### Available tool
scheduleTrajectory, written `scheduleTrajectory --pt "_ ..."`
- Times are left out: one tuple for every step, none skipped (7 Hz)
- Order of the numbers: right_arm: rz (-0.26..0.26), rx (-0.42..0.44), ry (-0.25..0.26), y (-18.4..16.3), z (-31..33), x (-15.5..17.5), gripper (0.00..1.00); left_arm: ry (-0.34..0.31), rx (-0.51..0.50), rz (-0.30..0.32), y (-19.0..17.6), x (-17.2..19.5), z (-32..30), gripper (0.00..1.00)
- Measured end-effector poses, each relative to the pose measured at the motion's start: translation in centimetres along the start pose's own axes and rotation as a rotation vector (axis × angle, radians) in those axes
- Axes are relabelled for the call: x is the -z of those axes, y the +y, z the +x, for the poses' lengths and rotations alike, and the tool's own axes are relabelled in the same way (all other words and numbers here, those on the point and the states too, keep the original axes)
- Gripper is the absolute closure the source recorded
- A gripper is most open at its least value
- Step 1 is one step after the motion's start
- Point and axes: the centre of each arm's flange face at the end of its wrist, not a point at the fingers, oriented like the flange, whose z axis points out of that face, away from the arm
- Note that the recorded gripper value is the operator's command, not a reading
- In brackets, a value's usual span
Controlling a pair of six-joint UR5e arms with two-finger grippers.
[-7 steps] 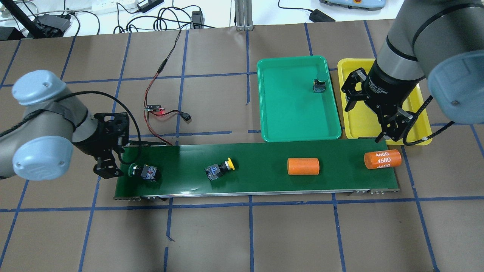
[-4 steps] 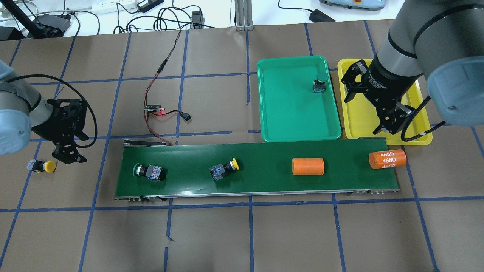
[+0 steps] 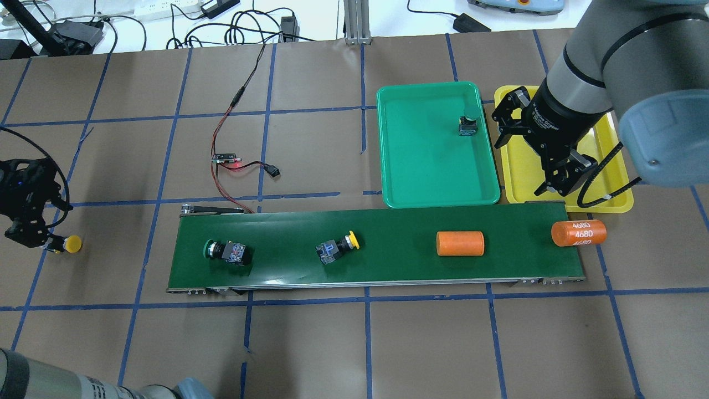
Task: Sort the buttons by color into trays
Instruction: 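Move the left gripper back to the pile and grasp a yellow push button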
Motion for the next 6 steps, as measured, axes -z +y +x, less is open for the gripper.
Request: scheduleTrajectory --pt "0.000 -0.017 -0.005 0.1 0.1 0.1 0.00 0.005 -0.006 0.015 1.9 -0.9 0.5 0.15" --pt "0.004 -0.051 -0.017 0.2 0.0 0.2 0.00 0.010 -0.011 0.026 2.7 -1.7 0.7 0.15" --pt "0.006 -0.096 -0.025 0.3 -0.1 -0.1 0.00 0.014 -0.015 0.035 2.9 -2.4 0.5 0.18" --pt "0.000 -0.129 -0.015 0.6 0.0 -1.0 0.00 0.019 -0.018 0.041 3.1 -3.2 0.3 0.48" --pt "-0.003 -0.145 -0.006 1.3 0.2 -2.3 0.00 0.021 -0.026 0.044 3.1 -3.7 0.1 0.84" --pt "0.002 -0.162 -0.013 2.3 0.2 -3.4 0.00 0.018 -0.048 0.045 3.0 -3.9 -0.1 0.93"
